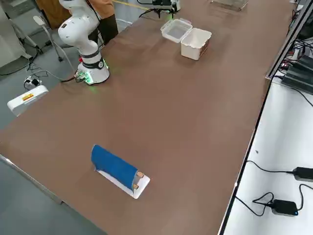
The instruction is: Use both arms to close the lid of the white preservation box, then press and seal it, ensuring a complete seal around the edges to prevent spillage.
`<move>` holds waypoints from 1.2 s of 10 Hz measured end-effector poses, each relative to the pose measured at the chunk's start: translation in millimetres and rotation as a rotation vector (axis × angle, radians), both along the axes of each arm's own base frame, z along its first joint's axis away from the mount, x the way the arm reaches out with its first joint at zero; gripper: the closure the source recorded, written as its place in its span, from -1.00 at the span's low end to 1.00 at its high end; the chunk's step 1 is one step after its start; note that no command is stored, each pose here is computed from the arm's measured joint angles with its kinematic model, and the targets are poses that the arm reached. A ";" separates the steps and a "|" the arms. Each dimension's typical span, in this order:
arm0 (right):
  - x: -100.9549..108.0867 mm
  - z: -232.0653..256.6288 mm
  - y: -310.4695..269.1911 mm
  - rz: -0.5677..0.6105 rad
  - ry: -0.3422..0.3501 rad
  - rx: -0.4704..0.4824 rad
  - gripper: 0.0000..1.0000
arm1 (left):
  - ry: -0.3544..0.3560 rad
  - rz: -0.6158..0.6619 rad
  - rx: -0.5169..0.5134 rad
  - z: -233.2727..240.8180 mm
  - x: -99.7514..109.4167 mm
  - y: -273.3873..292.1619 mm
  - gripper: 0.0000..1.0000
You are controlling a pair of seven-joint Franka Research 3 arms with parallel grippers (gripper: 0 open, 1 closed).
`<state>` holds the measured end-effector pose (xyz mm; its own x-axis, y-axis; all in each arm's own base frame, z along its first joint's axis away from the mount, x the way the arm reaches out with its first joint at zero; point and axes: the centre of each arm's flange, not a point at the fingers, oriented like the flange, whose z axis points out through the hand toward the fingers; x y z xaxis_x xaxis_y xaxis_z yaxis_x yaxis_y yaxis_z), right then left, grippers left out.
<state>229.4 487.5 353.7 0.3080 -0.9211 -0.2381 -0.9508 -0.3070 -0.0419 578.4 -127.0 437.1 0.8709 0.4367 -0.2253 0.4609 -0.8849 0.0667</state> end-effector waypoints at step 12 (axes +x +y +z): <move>8.8 -48.3 9.8 -0.037 0.083 0.052 -0.90 | -0.022 0.020 0.004 -31.5 -14.1 -25.9 0.98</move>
